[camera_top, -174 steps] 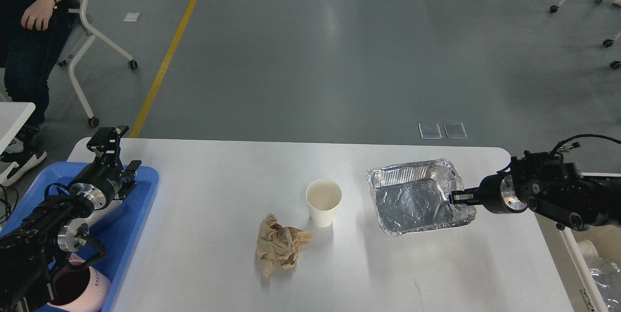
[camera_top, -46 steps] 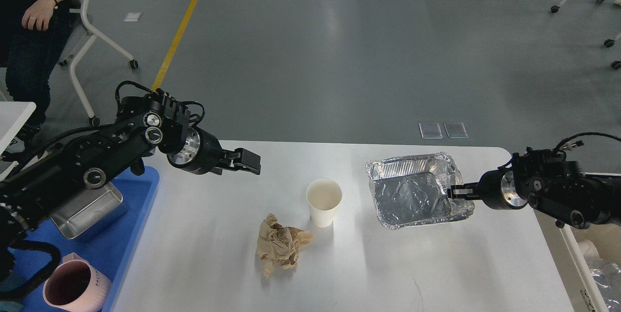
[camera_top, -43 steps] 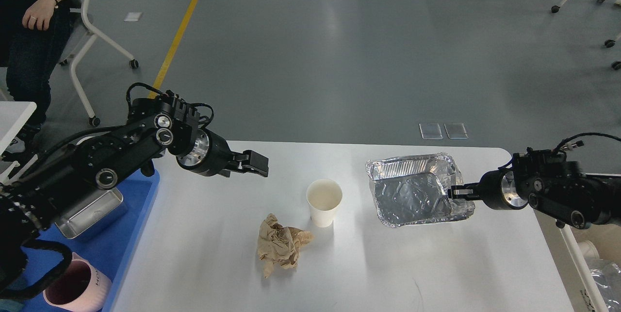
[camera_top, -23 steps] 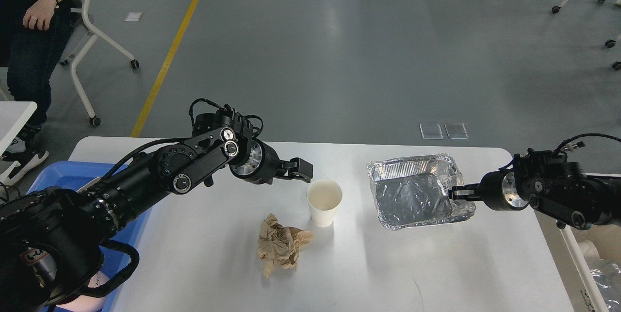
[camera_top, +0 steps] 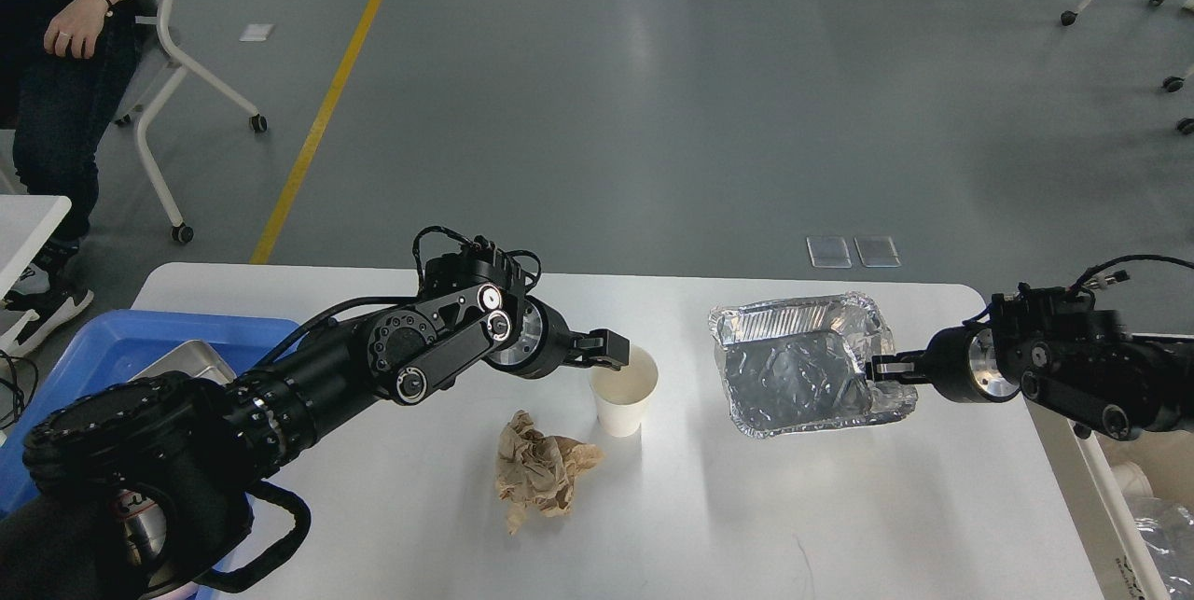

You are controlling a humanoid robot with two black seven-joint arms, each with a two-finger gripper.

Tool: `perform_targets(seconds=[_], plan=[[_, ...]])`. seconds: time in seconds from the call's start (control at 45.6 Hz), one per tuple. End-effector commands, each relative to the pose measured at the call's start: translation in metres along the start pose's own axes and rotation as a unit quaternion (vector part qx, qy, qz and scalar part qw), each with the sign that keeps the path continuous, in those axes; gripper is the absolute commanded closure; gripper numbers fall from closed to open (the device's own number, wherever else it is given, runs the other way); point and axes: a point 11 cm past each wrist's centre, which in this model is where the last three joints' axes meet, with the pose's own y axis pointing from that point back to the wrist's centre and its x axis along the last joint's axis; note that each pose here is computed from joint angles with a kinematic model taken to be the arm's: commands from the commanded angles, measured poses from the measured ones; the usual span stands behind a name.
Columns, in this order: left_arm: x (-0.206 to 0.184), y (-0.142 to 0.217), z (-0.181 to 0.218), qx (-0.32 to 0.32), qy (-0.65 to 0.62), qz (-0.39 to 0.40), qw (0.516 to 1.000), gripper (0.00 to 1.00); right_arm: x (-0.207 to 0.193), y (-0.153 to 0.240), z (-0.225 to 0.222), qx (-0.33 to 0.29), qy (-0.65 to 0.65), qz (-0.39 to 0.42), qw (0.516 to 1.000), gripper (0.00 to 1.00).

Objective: Tidy desktop
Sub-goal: 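Swing the left gripper toward the white paper cup, then grasp the white paper cup with the left gripper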

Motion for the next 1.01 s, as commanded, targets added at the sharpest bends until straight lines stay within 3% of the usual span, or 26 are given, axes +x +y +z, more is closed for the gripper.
perform_targets(seconds=[0.0,0.219,0.285,0.373,0.505,0.987], plan=[[-0.004,-0.004,-0.005,0.032,-0.039,0.003,0.999,0.40,0.001,0.000,-0.001,0.001,0.001,0.001,1.000,1.00],[-0.007,-0.007,-0.010,0.050,-0.050,-0.002,0.997,0.56,0.002,0.000,-0.002,0.002,0.001,0.002,1.000,1.00],[-0.009,-0.012,-0.010,0.058,-0.039,0.006,0.998,0.74,0.002,0.000,-0.002,0.002,0.001,0.002,1.000,1.00],[-0.005,-0.015,-0.011,0.070,-0.028,0.015,0.997,0.79,0.002,0.001,-0.001,0.001,0.001,0.003,1.000,1.00],[-0.007,-0.016,-0.010,0.074,-0.031,0.009,0.997,0.99,0.002,0.001,-0.001,0.001,0.000,0.002,1.000,1.00],[0.016,-0.001,-0.009,0.094,-0.038,0.026,0.995,1.00,0.002,0.004,0.004,-0.004,-0.002,0.004,1.000,1.00]])
